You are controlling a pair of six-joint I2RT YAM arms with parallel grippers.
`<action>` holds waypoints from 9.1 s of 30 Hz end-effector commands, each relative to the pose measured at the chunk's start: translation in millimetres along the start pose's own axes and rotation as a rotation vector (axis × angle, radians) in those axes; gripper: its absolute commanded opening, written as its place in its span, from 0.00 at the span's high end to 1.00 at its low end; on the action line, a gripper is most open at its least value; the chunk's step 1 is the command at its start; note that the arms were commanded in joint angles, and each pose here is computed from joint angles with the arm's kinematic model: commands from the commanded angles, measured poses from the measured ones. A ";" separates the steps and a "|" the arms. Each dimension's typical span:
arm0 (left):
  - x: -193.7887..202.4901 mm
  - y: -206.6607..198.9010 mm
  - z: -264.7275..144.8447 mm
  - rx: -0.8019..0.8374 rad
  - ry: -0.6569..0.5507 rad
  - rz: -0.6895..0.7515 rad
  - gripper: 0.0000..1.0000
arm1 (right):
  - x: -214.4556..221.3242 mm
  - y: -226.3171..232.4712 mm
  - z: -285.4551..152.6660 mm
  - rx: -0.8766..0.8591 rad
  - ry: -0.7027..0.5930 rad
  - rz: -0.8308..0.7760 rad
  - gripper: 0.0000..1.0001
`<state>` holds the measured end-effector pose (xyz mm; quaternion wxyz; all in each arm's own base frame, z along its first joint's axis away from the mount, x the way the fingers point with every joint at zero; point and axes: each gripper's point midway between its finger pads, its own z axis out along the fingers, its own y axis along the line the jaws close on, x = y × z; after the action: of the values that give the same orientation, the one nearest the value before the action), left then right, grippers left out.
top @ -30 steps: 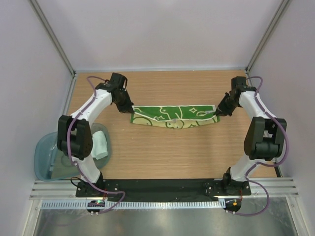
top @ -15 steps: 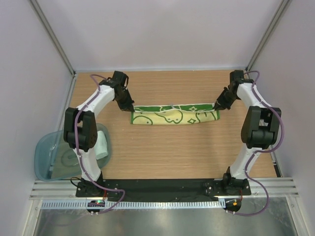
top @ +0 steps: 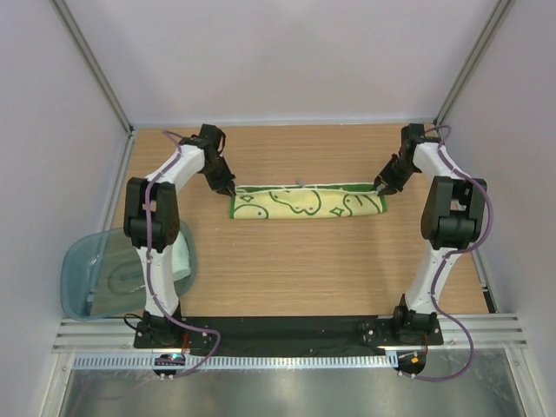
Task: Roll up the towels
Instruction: Fold the towel
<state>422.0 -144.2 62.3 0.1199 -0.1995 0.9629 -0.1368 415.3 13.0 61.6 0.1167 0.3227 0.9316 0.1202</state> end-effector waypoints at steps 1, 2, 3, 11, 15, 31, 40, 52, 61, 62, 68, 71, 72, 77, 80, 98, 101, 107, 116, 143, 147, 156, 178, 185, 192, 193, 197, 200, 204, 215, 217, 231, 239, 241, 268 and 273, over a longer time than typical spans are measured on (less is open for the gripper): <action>-22.0 -8.0 -5.7 0.031 -0.046 0.013 0.84 | -23.7 14.6 -8.2 -0.024 -0.060 0.012 0.66; -25.3 -6.8 -0.9 0.021 -0.046 0.013 0.79 | -27.5 17.0 -8.0 -0.026 -0.066 0.016 0.61; -34.9 -11.7 -4.8 0.029 -0.068 0.017 0.74 | -35.4 22.8 -13.1 -0.034 -0.083 0.016 0.54; -64.9 -28.2 -43.6 0.048 -0.145 0.078 0.12 | -63.1 25.6 -59.0 0.019 -0.209 -0.014 0.39; -46.9 -28.0 -64.4 0.065 -0.171 0.120 0.00 | -42.1 15.6 -72.5 0.001 -0.226 -0.046 0.38; 72.5 -34.0 -11.8 0.181 0.021 0.209 0.25 | 122.5 92.5 -4.9 -0.399 0.142 -0.297 0.99; 68.8 -12.3 23.0 0.073 0.034 0.190 0.51 | 115.9 63.0 31.0 -0.320 0.186 -0.256 0.99; 59.8 10.8 25.3 0.000 0.031 0.124 0.66 | 89.0 6.4 44.1 -0.187 0.168 -0.146 0.99; 55.5 -30.5 -20.1 0.138 -0.047 0.195 0.69 | 87.9 29.4 15.4 -0.251 0.152 -0.195 0.99; 53.1 -39.3 -26.0 0.159 -0.061 0.206 0.70 | 97.5 37.7 13.6 -0.254 0.164 -0.226 0.99; 47.3 -53.8 -17.6 0.166 -0.062 0.213 0.75 | 111.6 68.6 -4.8 -0.295 0.158 -0.305 0.99; 45.4 -46.9 2.0 0.122 -0.047 0.209 0.79 | 122.6 87.5 -11.3 -0.338 0.174 -0.336 0.99; 45.8 -44.1 7.5 0.108 -0.041 0.209 0.81 | 127.0 94.9 -14.7 -0.365 0.186 -0.346 0.99; 54.6 -24.5 34.1 0.038 0.002 0.204 0.85 | 155.1 142.9 -24.7 -0.525 0.223 -0.379 0.99; 58.2 -14.9 43.3 0.006 0.015 0.198 0.89 | 184.6 174.2 -24.1 -0.613 0.275 -0.413 0.99; 50.2 16.8 41.1 -0.089 0.001 0.193 0.97 | 241.0 201.7 71.5 -0.684 0.443 -0.431 0.99; 45.9 23.3 38.2 -0.119 -0.019 0.206 1.00 | 243.5 193.5 74.0 -0.698 0.460 -0.429 0.99; 31.5 44.6 31.1 -0.206 -0.058 0.223 1.00 | 231.6 169.7 63.9 -0.731 0.478 -0.428 0.99; 14.8 61.0 23.7 -0.259 -0.072 0.217 1.00 | 177.5 109.0 58.8 -0.783 0.442 -0.234 0.99; 3.4 50.8 13.2 -0.216 -0.026 0.177 1.00 | 106.1 -46.8 9.2 -0.166 0.041 -0.010 0.99; 0.7 41.8 -1.1 -0.181 -0.050 0.171 0.99 | 95.3 -55.6 -15.6 -0.103 -0.064 -0.010 0.88; -4.6 16.2 -43.3 -0.069 -0.116 0.186 0.44 | 107.9 -52.8 -46.6 -0.160 -0.115 -0.012 0.46; 20.8 51.8 -79.8 -0.124 -0.162 0.304 0.22 | 93.3 -45.2 6.4 -0.178 -0.056 0.008 0.58; 21.8 52.9 -72.4 -0.123 -0.149 0.301 0.22 | 92.7 -46.4 18.5 -0.169 -0.036 0.001 0.62; 22.6 55.6 -67.9 -0.125 -0.139 0.298 0.24 | 83.7 -41.4 18.4 -0.184 -0.060 -0.012 0.61; 22.7 54.9 -67.8 -0.124 -0.140 0.299 0.24 | 83.1 -41.0 18.3 -0.186 -0.063 -0.013 0.61; 22.9 54.7 -66.5 -0.123 -0.135 0.299 0.25 | 82.5 -41.0 22.7 -0.179 -0.050 -0.018 0.60; 22.6 55.1 -65.4 -0.124 -0.132 0.299 0.25 | 80.7 -43.7 27.9 -0.166 -0.050 -0.016 0.62; 23.9 55.9 -65.1 -0.123 -0.130 0.301 0.25 | 82.4 -47.3 33.5 -0.151 -0.044 -0.013 0.74; 32.1 48.0 -64.6 -0.069 -0.102 0.301 0.28 | 40.4 -87.0 -12.3 0.135 -0.223 -0.064 0.99; 32.1 46.3 -66.3 -0.058 -0.105 0.299 0.28 | 33.0 -80.6 -28.8 0.142 -0.262 -0.092 0.99; 33.1 42.0 -70.7 0.001 -0.093 0.266 0.28 | 81.3 97.0 -75.3 0.003 -0.317 -0.502 0.99; 30.6 48.7 -71.5 0.016 -0.090 0.225 0.28 | 144.6 204.3 -68.2 -0.140 -0.283 -0.658 0.99; 30.4 51.2 -70.1 0.011 -0.087 0.218 0.28 | 163.0 231.2 -74.8 -0.192 -0.291 -0.696 0.99; 24.1 62.3 -68.5 0.007 -0.083 0.172 0.29 | 300.7 309.6 16.7 -0.360 -0.085 -0.858 0.76; 23.9 66.0 -65.9 -0.008 -0.081 0.170 0.29 | 315.7 320.8 21.9 -0.441 -0.035 -0.868 0.46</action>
<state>355.7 -83.1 92.9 0.1543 -0.1206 0.9747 -0.1079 359.5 438.1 74.6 0.2223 -0.1196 0.9473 0.1974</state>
